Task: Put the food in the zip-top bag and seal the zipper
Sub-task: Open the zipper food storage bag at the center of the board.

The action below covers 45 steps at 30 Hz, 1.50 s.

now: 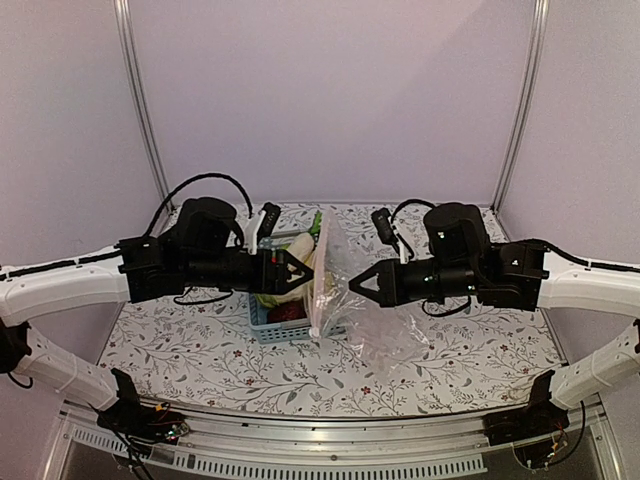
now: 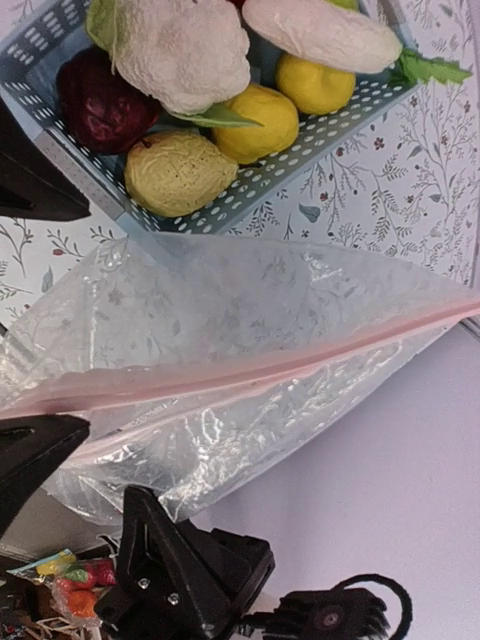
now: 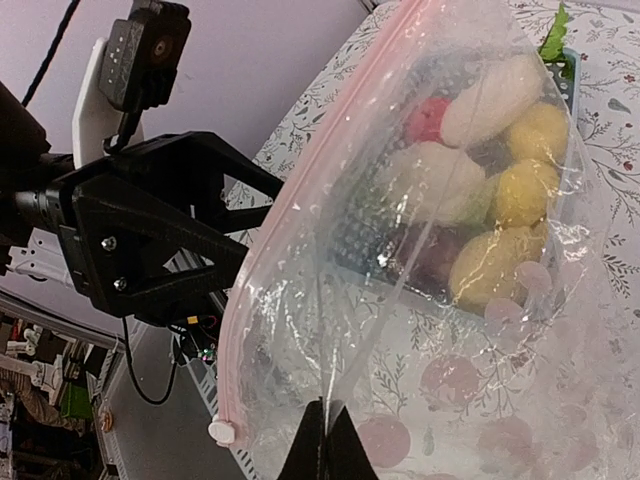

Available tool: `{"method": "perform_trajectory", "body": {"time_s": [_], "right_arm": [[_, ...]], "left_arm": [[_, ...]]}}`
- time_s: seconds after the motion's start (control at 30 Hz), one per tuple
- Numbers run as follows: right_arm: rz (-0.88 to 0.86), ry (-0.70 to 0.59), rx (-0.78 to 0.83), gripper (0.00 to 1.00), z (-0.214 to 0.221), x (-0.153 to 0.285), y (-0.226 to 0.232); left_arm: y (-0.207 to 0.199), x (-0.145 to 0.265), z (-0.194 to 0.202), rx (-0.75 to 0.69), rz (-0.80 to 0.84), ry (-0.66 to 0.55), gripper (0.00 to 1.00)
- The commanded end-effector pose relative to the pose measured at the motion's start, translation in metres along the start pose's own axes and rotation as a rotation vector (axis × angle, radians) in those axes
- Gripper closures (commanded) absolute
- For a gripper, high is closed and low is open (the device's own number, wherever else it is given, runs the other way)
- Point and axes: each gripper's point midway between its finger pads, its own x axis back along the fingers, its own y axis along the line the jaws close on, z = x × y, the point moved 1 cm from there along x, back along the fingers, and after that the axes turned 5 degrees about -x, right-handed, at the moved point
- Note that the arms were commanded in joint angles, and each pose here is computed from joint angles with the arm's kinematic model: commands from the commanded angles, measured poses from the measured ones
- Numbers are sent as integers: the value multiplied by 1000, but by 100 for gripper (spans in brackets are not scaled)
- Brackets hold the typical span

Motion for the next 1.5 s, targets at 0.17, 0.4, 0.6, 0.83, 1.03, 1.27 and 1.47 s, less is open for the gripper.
{"method": "perform_trajectory", "body": {"time_s": [0.17, 0.4, 0.6, 0.83, 1.03, 1.27, 1.47], "right_arm": [[-35, 9, 19, 100, 0, -1, 5], [-59, 64, 27, 100, 8, -12, 8], [-43, 79, 28, 100, 12, -18, 3], [32, 44, 10, 100, 11, -16, -13], [86, 25, -13, 100, 13, -11, -26], [207, 4, 23, 49, 2, 4, -36], [284, -61, 118, 29, -21, 30, -13]], "left_arm": [[8, -10, 13, 4, -45, 45, 43], [8, -16, 14, 5, -43, 61, 47], [8, -18, 15, 5, -46, 66, 64], [18, -14, 15, 15, -100, 55, 90], [28, -9, 15, 44, -134, 32, 100], [11, -13, 10, 43, -77, 27, 100], [-1, -20, 9, 39, -63, 28, 100]]}}
